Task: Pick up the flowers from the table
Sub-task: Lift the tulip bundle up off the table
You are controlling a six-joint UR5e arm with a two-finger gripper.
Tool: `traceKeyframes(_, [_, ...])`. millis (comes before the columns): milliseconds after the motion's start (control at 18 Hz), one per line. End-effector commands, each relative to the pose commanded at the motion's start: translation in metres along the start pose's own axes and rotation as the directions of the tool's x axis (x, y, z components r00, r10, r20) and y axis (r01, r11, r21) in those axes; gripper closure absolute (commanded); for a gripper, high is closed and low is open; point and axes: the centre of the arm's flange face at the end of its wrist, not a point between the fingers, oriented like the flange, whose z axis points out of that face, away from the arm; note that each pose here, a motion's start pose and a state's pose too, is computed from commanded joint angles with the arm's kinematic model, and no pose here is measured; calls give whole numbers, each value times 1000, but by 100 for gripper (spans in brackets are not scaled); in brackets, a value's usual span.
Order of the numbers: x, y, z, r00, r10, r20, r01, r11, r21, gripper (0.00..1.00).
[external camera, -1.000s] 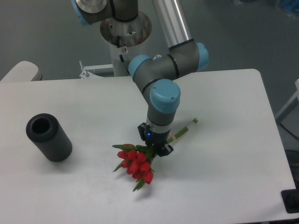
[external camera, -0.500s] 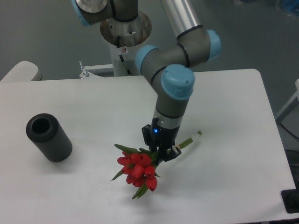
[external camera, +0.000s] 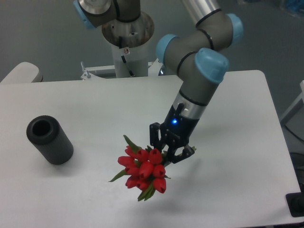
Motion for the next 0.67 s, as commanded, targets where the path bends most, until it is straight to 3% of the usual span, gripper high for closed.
traceKeyframes(667, [-3, -8, -9, 999, -41, -14, 42, 996, 81, 68])
